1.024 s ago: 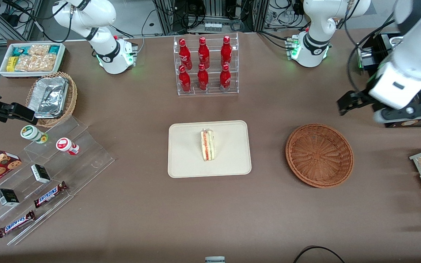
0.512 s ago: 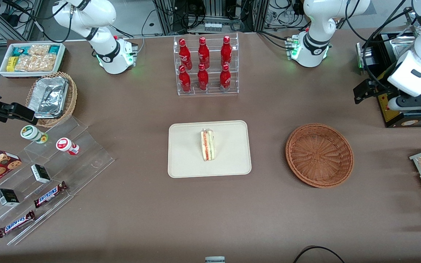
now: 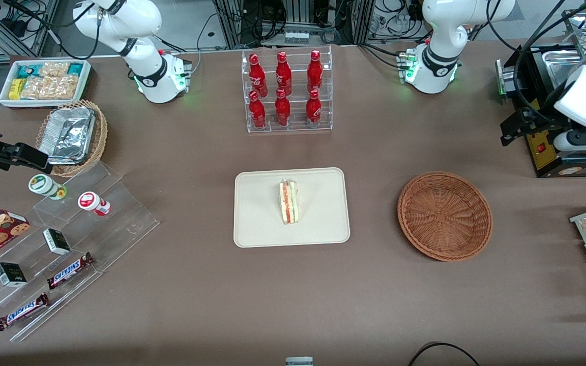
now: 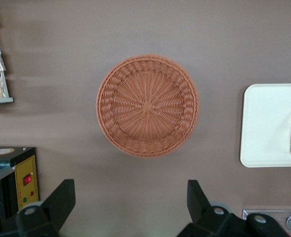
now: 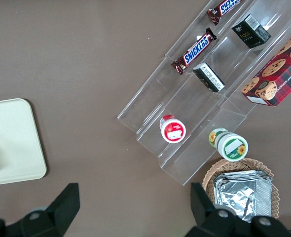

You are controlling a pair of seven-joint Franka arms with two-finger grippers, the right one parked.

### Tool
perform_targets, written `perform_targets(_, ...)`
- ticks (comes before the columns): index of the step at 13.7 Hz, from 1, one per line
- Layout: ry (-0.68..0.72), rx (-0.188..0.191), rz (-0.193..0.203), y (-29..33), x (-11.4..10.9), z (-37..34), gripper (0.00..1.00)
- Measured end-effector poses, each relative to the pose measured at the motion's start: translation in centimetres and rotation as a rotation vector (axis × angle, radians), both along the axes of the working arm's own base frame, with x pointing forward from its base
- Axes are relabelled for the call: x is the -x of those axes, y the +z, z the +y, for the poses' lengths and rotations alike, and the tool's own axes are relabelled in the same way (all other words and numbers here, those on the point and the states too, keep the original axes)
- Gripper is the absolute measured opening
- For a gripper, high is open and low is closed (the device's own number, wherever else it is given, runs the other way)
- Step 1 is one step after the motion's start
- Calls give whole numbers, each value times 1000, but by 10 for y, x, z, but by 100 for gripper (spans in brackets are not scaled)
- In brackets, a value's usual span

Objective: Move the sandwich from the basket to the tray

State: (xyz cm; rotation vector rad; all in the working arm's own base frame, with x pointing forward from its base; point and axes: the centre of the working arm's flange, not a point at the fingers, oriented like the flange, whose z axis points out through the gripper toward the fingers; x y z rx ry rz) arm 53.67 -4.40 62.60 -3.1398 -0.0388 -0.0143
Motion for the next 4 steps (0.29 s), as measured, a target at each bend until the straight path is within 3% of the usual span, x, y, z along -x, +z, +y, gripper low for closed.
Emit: perform_targets(4, 23, 4, -8, 8, -13, 14, 100)
